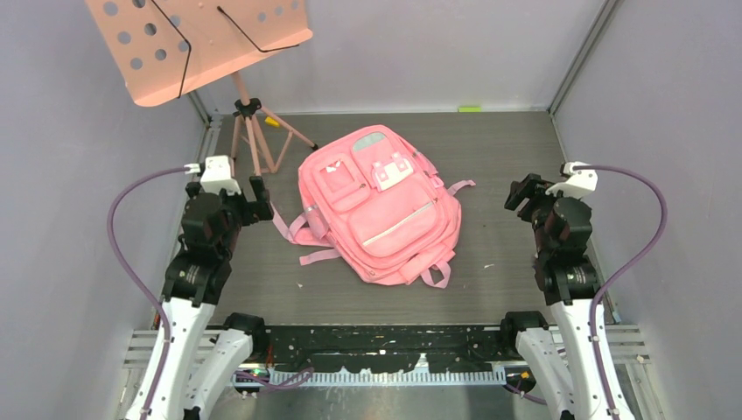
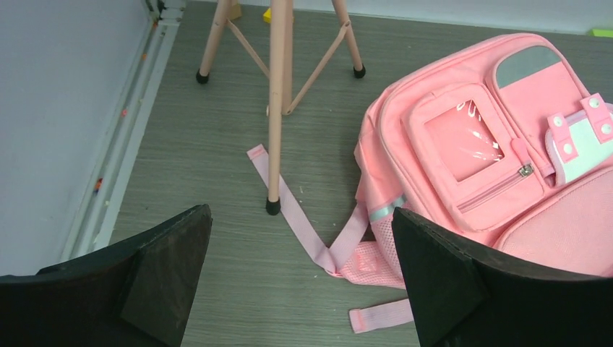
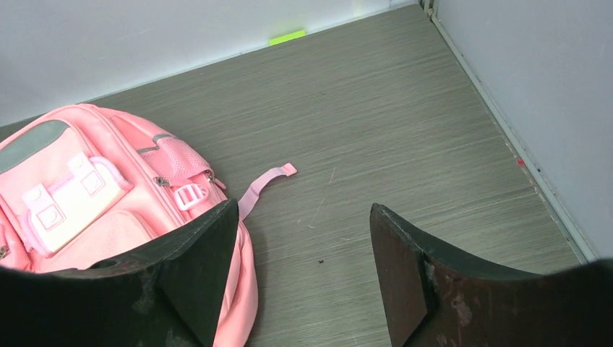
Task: Pack the student bag
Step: Reset both arms
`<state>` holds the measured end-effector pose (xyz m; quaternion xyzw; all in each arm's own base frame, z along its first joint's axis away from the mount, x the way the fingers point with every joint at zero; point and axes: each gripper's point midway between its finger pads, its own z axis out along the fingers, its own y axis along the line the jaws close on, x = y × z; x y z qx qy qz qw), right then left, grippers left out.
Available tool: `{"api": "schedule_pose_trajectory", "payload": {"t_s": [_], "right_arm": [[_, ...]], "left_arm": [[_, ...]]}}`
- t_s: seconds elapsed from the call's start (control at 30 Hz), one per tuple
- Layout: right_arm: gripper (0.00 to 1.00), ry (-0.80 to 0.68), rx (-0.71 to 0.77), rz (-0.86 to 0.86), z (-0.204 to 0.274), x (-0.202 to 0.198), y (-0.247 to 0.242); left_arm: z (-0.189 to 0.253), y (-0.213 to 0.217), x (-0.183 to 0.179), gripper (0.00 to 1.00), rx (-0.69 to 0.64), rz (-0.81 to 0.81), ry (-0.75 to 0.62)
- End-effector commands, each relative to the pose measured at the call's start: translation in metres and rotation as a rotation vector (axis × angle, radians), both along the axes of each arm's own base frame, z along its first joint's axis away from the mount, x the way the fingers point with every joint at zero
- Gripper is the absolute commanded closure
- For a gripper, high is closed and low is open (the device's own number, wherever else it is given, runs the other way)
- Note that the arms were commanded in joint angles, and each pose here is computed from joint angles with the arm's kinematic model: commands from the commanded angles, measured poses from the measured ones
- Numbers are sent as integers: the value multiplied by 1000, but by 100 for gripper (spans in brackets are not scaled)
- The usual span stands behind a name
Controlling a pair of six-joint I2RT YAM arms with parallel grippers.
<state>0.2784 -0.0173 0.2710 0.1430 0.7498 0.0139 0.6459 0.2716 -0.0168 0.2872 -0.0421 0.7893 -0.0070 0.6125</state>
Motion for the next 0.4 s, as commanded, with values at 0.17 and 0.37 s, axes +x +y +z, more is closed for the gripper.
{"api": "schedule_pose_trajectory", "payload": {"t_s": [0.17,0.37], "right_arm": [[27,-101,-2,-23,22,5,-4],[27,-99,-6,-27,21,4,-5]], "left_arm": [[26,16,-7,0,33,64,-118],[22,16,-5,0,33,70,-96]]}}
